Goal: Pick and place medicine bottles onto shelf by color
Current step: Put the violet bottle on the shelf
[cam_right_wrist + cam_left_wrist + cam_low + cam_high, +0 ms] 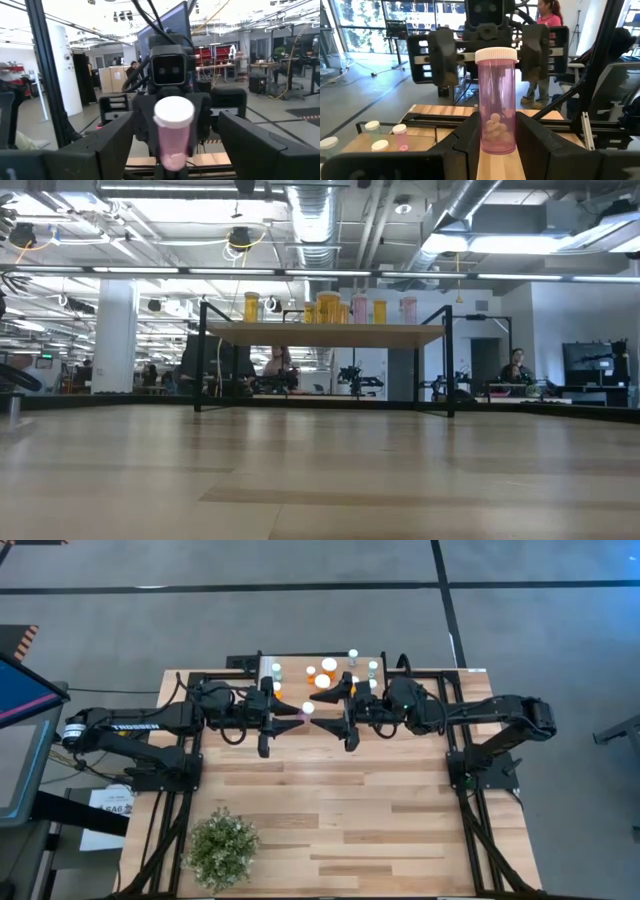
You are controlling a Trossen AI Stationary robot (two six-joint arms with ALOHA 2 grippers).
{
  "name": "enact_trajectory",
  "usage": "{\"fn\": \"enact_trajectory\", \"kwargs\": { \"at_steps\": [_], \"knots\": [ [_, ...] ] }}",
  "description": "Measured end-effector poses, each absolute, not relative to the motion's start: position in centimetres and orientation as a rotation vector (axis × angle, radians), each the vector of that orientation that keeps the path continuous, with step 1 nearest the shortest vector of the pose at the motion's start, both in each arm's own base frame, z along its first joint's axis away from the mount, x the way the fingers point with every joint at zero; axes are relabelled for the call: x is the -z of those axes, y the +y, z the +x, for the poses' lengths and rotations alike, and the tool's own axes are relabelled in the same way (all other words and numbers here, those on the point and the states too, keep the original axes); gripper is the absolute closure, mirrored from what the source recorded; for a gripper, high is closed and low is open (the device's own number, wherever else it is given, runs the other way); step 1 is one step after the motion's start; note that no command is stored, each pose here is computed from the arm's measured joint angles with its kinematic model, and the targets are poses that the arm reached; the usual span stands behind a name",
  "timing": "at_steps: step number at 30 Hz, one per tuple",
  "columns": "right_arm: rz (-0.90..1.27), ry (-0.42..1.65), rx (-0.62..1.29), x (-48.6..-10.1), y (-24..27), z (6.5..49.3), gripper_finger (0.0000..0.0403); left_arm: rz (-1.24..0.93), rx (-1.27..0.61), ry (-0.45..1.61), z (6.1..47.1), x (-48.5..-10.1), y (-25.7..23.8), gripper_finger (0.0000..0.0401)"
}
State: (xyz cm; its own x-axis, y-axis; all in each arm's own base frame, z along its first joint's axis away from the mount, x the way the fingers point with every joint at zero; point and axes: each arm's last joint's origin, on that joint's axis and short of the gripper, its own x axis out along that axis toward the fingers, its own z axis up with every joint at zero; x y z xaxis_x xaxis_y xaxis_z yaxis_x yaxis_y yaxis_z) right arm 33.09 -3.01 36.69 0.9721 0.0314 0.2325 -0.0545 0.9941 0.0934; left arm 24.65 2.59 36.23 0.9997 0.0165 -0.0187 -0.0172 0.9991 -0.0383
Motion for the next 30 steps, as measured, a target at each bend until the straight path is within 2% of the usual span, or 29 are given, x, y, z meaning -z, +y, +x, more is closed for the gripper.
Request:
{"fn": "enact_trajectory", "kwargs": {
  "at_steps": [12,22,30],
  "knots": [
    [0.104,-0.245,-0.040,-36.9,-3.2,33.1,0.0099,-0.042,-0.017,0.020,24.6,-36.2,2.6,0.0308],
    [0.090,-0.164,-0.064,-37.5,-3.4,36.6,0.0100,-0.052,-0.012,0.029,24.7,-36.1,2.5,0.0308],
    [0.081,-0.163,-0.089,-38.1,-3.4,36.7,0.0112,-0.054,-0.012,0.046,24.7,-36.0,2.5,0.0308]
  ]
}}
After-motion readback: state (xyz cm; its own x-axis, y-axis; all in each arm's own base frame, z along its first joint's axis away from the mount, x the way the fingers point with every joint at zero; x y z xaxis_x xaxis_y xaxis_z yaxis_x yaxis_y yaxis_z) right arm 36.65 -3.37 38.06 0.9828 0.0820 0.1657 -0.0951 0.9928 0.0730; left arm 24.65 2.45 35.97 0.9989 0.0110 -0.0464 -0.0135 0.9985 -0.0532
